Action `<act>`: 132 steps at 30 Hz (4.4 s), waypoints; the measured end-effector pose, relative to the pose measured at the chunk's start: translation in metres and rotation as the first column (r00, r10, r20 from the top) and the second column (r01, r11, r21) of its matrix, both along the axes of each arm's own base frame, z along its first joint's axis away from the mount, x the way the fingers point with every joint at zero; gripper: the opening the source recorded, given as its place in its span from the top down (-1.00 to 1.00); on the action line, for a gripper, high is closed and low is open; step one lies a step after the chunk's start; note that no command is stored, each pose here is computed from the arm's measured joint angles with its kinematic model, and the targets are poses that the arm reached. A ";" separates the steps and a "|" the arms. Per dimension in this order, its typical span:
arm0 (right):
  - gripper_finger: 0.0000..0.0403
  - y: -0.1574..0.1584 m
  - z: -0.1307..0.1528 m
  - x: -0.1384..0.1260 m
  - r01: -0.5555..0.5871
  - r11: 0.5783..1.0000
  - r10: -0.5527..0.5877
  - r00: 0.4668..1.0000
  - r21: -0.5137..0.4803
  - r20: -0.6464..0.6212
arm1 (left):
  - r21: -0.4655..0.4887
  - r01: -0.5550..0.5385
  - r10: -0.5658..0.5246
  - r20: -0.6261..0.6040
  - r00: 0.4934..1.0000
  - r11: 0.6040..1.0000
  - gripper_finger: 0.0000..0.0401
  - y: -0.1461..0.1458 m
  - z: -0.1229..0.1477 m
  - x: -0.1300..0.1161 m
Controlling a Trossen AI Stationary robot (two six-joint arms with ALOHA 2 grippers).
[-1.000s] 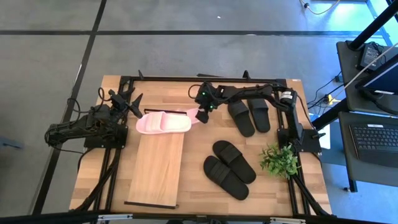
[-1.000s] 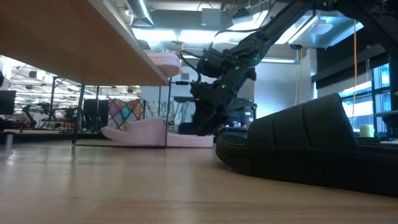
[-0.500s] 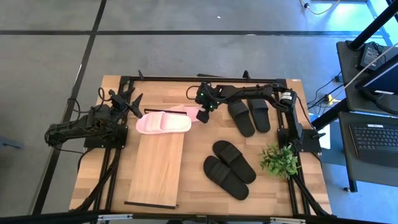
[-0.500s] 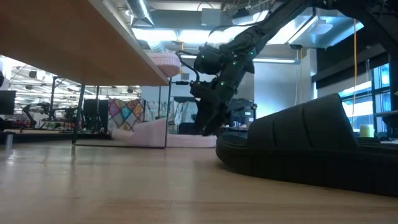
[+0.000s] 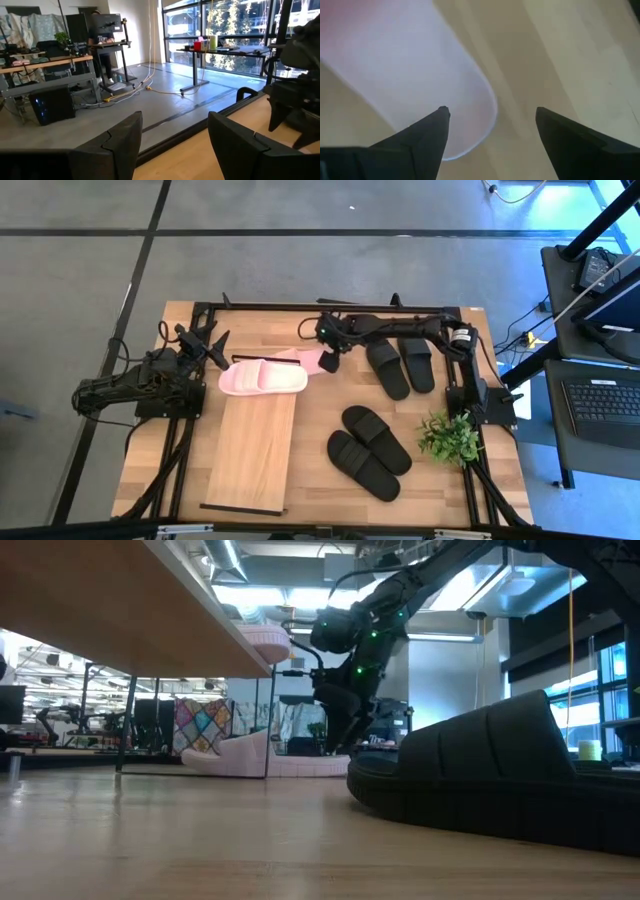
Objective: Pick and place slides into the shelf
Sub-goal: Put the pink slipper on the shelf
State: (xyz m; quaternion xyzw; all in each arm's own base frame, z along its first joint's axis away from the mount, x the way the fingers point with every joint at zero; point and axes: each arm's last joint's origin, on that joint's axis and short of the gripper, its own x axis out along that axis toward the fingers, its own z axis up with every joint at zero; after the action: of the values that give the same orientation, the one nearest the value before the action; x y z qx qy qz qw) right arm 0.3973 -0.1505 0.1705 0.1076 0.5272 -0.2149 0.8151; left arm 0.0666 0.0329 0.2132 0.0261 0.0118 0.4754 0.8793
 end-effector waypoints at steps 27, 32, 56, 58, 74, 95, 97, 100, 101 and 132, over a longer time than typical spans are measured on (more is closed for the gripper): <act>-0.47 -0.013 -0.024 -0.013 0.178 0.917 -0.227 0.969 0.358 0.100 | -0.001 0.000 0.000 -0.004 1.000 1.000 -0.08 0.000 0.000 0.000; -0.47 -0.014 -0.030 -0.011 0.194 0.906 -0.248 0.964 0.375 0.101 | -0.001 0.001 -0.001 -0.003 1.000 1.000 -0.08 0.000 0.000 0.000; 0.71 -0.022 -0.039 -0.010 0.067 0.940 -0.114 0.986 0.335 0.123 | 0.000 0.001 -0.001 -0.004 1.000 1.000 -0.08 0.000 0.000 0.000; 0.72 -0.022 -0.035 -0.012 0.067 0.945 -0.113 0.985 0.320 0.127 | -0.001 0.001 -0.001 -0.004 1.000 1.000 -0.08 0.000 0.000 0.000; 0.78 -0.018 0.075 -0.060 0.212 0.977 -0.208 0.970 -0.014 0.128 | 0.000 0.000 0.000 -0.005 1.000 1.000 -0.08 0.000 0.000 0.000; 0.78 0.032 0.234 -0.159 0.295 0.955 -0.210 0.735 -0.026 0.645 | 0.007 0.000 -0.001 0.024 1.000 1.000 -0.08 0.000 0.002 0.000; 0.78 0.038 0.236 -0.160 0.244 0.965 -0.246 0.711 0.097 0.659 | 0.008 0.000 0.000 0.019 1.000 1.000 -0.08 0.000 0.002 0.000; 0.78 0.049 0.233 -0.154 0.208 0.954 -0.298 0.703 0.214 0.646 | 0.026 0.000 0.000 -0.008 1.000 1.000 -0.08 0.000 0.002 0.000; 0.78 0.053 0.231 -0.150 0.203 0.948 -0.315 0.705 0.246 0.636 | 0.030 -0.004 0.004 -0.012 1.000 1.000 -0.08 0.000 0.002 0.000; 0.78 0.211 0.144 -0.024 0.106 0.766 -0.495 0.727 0.635 0.476 | 0.061 -0.076 0.080 -0.053 0.995 0.995 -0.08 0.001 0.003 -0.002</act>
State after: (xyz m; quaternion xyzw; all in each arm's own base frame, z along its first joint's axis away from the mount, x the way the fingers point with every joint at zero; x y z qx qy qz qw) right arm 0.3732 0.0603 0.3143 0.4971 0.2423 -0.1366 0.8219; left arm 0.0647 0.0340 0.2162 0.0645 0.0232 0.5086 0.8583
